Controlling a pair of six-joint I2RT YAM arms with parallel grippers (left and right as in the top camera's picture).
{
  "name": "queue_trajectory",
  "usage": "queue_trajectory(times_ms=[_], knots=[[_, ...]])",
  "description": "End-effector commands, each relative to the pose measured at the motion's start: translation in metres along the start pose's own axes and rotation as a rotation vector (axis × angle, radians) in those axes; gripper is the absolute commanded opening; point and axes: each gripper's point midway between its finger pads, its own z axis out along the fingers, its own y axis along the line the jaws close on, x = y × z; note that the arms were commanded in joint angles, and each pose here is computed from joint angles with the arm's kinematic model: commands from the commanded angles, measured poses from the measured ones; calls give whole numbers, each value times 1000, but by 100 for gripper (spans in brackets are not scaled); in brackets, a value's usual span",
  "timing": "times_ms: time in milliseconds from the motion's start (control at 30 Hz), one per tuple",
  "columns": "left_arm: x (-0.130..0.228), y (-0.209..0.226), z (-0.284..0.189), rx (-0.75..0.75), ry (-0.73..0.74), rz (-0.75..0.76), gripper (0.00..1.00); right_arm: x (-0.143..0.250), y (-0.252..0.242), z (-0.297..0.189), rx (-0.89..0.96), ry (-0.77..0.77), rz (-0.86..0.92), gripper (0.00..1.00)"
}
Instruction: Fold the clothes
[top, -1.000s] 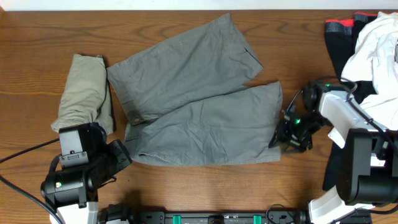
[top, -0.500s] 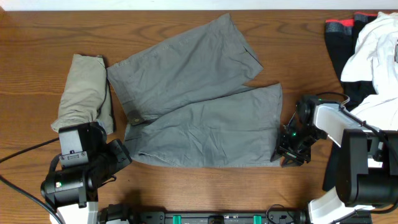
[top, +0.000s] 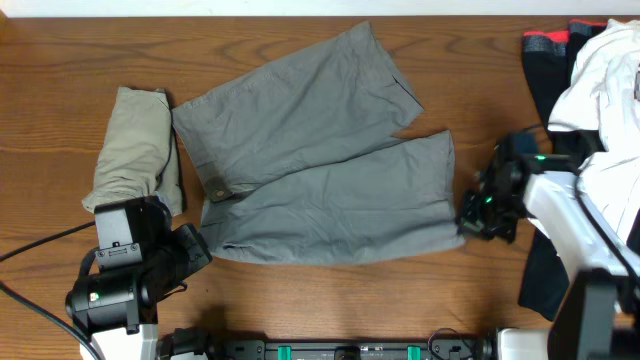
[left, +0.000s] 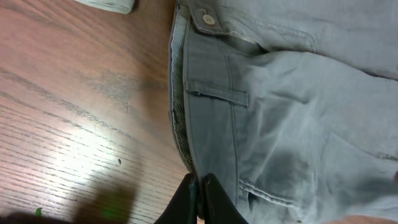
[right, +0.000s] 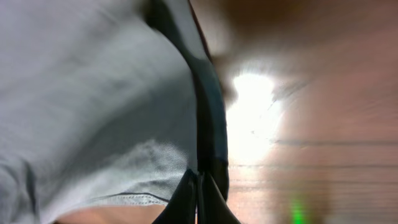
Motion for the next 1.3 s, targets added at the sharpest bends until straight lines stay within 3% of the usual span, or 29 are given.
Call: queue_trajectory(times_ms=[0,433,633,800,967,1267], knots=[[1,-4,-1,26,2,11,6,-19,-4,-32,-3,-126,22,1],[51,-25,-10,169,223,-53,6,-59,-37,-136,-57,-421,171,1],[67,-24,-20,181,242,-57,6,-60,-30,-185,-62,-536,154,1],[77,-21,-28,183,225,-51,6,-60,-24,-197,-69,-568,136,1],[67,-20,-27,173,172,-32,6,-55,-6,-175,-79,-472,81,2],[54,-24,-25,188,119,-12,6,3,-8,-74,-20,-5,73,29]])
